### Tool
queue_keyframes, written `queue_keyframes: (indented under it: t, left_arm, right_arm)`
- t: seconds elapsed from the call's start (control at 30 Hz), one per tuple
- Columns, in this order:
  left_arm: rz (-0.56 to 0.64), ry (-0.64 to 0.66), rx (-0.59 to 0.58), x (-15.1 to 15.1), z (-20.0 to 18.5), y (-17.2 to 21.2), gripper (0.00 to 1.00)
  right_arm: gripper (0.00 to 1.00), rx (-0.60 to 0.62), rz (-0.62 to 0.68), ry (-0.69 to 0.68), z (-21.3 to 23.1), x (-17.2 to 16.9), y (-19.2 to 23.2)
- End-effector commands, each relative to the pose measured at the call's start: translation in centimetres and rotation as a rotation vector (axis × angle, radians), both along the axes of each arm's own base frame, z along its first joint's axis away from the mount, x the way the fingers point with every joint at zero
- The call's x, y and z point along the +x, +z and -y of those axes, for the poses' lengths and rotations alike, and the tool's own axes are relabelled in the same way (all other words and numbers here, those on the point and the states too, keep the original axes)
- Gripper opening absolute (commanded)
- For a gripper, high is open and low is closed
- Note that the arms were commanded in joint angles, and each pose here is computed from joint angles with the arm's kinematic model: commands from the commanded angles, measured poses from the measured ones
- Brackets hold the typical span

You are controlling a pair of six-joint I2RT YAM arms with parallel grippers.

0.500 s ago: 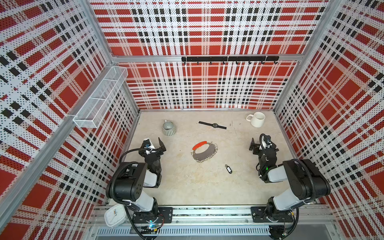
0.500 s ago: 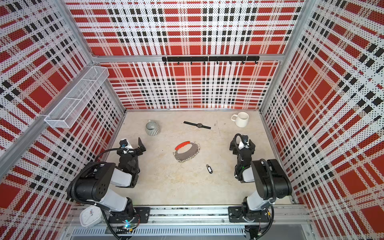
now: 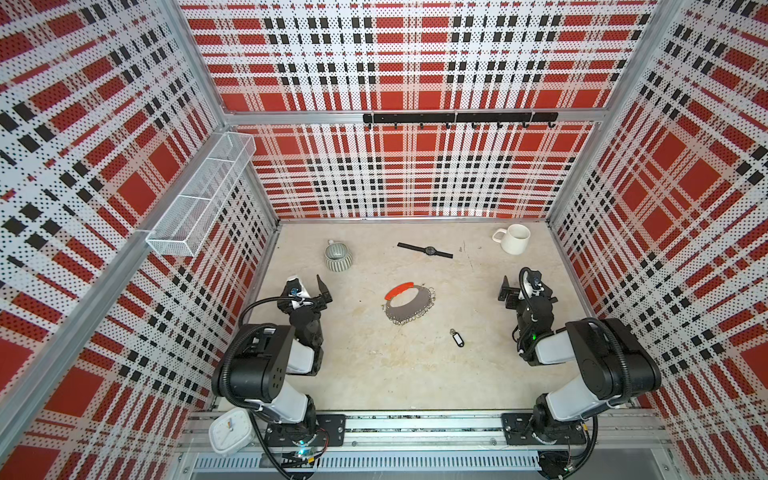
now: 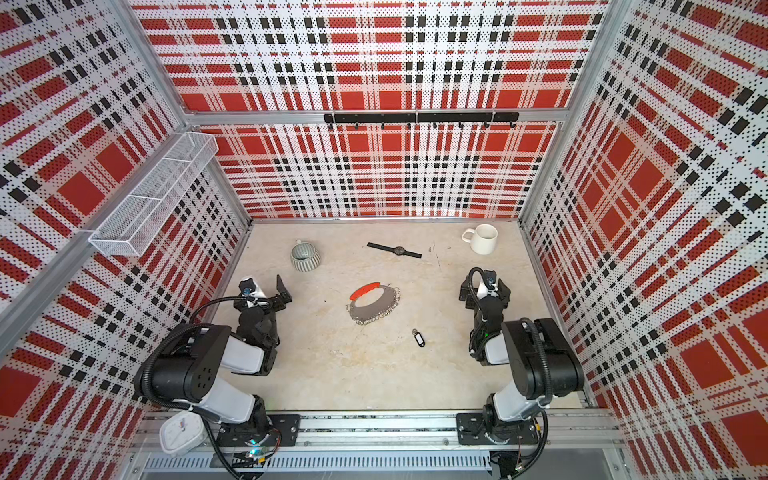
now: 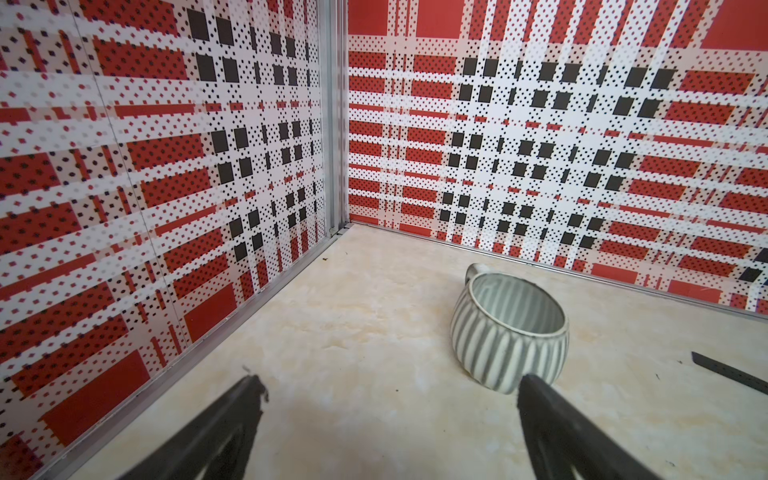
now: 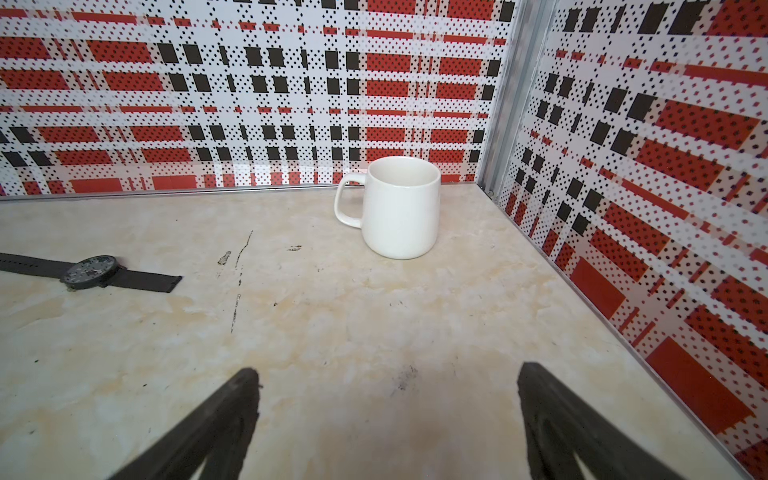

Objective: Put the keys on the keyring

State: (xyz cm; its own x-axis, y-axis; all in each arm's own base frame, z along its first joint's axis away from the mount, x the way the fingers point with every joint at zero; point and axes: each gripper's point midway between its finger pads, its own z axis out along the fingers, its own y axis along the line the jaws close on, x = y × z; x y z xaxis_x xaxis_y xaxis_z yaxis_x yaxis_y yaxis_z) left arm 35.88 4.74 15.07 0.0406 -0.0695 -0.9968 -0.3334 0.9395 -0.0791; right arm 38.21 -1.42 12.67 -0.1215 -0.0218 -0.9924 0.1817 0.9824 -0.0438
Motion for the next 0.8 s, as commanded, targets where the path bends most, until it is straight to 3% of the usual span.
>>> queue_keyframes:
  t: [0.0,0.53,0.77]
  left_arm:
    - [0.036,0.006,0.011,0.2,0.0,1.0,0.98]
    - [0.042,0.004,0.019,-0.1,0.3,1.1,0.98]
    - [0.167,0.034,0.052,-3.9,0.7,3.2,0.98]
  right_arm:
    - [1.00,-0.004,0.019,0.001,0.0,0.2,0.6]
    - [1.00,-0.003,0.017,0.008,-0.1,0.3,0.6]
    - [1.00,-0.008,0.036,-0.027,0.2,-0.1,1.0]
